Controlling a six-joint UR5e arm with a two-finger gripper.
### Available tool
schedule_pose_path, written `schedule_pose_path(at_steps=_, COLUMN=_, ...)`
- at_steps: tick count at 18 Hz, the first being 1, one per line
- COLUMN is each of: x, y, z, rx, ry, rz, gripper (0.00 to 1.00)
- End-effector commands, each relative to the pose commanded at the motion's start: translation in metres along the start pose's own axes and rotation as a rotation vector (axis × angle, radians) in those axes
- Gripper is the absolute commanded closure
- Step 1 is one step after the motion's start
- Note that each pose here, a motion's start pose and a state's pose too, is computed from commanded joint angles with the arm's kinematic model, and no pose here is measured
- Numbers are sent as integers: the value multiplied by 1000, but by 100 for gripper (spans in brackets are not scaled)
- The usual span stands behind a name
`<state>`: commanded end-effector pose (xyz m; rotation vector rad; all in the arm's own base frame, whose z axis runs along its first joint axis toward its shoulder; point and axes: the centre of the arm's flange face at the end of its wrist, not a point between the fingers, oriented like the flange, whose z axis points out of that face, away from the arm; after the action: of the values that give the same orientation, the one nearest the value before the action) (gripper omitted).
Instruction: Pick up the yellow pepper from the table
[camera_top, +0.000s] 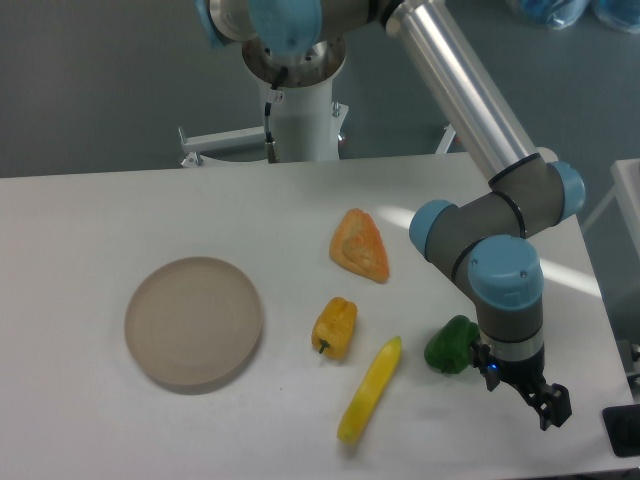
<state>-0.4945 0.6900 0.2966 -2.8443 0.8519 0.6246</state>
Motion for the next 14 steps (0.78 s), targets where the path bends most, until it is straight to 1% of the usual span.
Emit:
schedule_pose_path(at_steps=2, x=2, y=0, z=1, rx=5, ry=6, rz=0, gripper=0)
schedule_pose_path(at_steps=8, x=-1, y=-2, z=-12, rx=4, ry=-12, rz=-12, gripper=0)
schedule_pose_path(at_steps=9, x=-2, y=-1, z=-17, rx=8, ry=-17, rz=-22, gripper=0)
schedule_pose_path(at_steps=13, x=-4, y=6, z=-57, rx=17, ry=-41, rz=-76, gripper=0)
schedule_pose_path(at_steps=14, x=-1, y=9, z=-67, rx=15, ry=-35, rz=-85, gripper=0)
